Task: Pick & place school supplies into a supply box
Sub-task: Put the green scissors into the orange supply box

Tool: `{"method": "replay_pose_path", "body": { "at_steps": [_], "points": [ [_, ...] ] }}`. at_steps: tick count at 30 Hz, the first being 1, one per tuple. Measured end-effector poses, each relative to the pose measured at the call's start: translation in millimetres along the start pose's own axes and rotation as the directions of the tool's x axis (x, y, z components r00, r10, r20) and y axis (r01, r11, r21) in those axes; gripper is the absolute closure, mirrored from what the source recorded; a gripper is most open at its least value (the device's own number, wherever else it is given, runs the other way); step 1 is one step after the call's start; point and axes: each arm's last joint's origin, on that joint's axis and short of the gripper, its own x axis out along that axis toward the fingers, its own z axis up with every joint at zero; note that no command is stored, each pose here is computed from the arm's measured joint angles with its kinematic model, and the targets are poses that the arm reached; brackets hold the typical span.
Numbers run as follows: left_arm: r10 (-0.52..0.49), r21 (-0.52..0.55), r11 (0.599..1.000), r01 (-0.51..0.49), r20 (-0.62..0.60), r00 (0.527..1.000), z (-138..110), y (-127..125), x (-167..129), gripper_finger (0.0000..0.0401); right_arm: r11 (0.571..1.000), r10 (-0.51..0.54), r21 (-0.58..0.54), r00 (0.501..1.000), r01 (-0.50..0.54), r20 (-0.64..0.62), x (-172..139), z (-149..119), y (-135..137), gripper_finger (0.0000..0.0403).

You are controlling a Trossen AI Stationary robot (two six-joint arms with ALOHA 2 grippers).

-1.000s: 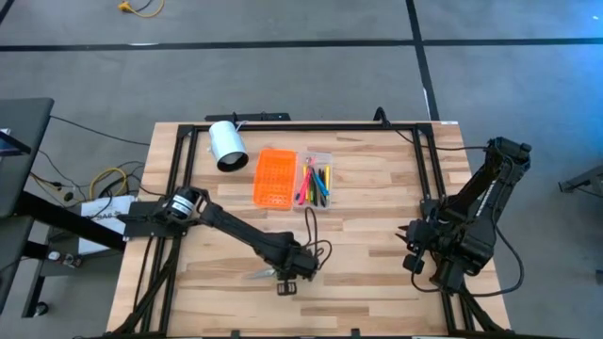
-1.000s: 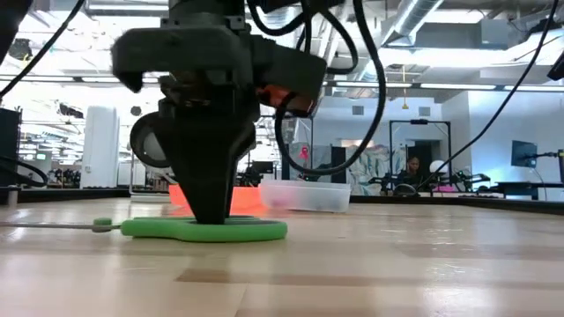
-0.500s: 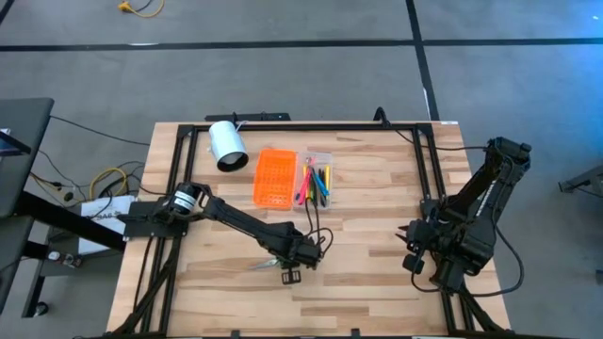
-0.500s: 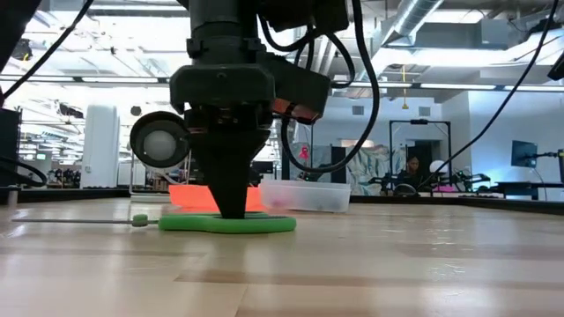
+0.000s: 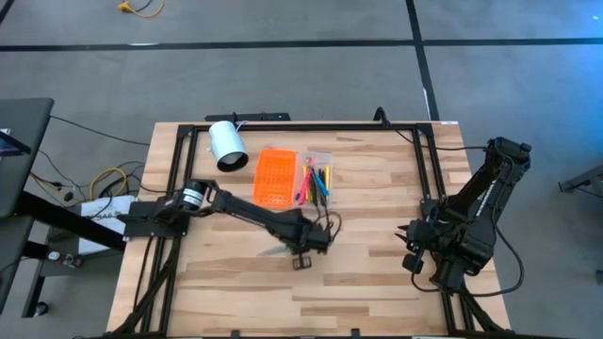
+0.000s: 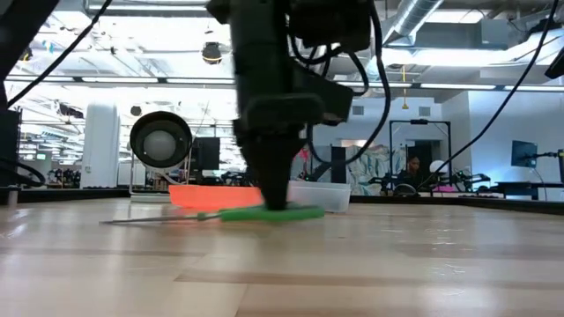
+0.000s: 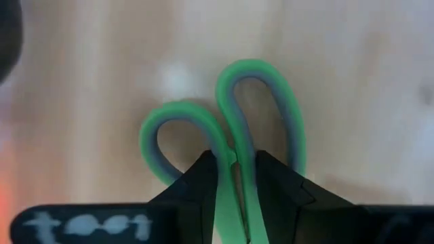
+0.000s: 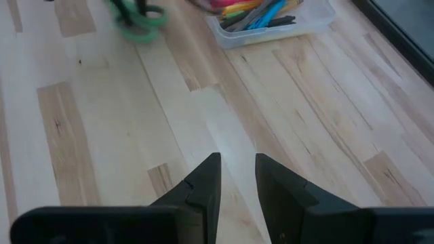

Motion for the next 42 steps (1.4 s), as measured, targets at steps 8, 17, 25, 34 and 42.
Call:
{"method": "replay_pose_path", "body": {
  "at_steps": [8,17,25,34,42],
  "points": [
    [-0.047,-0.046,0.998,0.049,0.050,0.998,25,23,-16,0.0330,1.000,0.000,0.005,1.000,0.000,0.001,0,0,0,0.0317],
    [-0.086,-0.042,0.995,0.092,0.124,0.988,48,45,-38,0.0330,1.000,-0.001,0.004,1.000,0.001,0.001,0,0,0,0.0317],
    [-0.048,-0.103,0.993,0.063,0.147,0.988,65,91,-55,0.0330,1.000,-0.012,0.001,1.000,0.012,0.000,2,-2,-1,0.0317],
    [0.019,-0.347,0.935,0.068,0.240,0.971,83,174,-59,0.0330,0.995,-0.029,0.095,1.000,0.029,-0.004,9,-9,-3,0.0317],
    [0.105,-0.479,0.873,0.089,0.364,0.925,94,228,-62,0.0330,0.992,-0.020,0.124,1.000,0.021,-0.010,10,-10,-2,0.0317]
  ]
}}
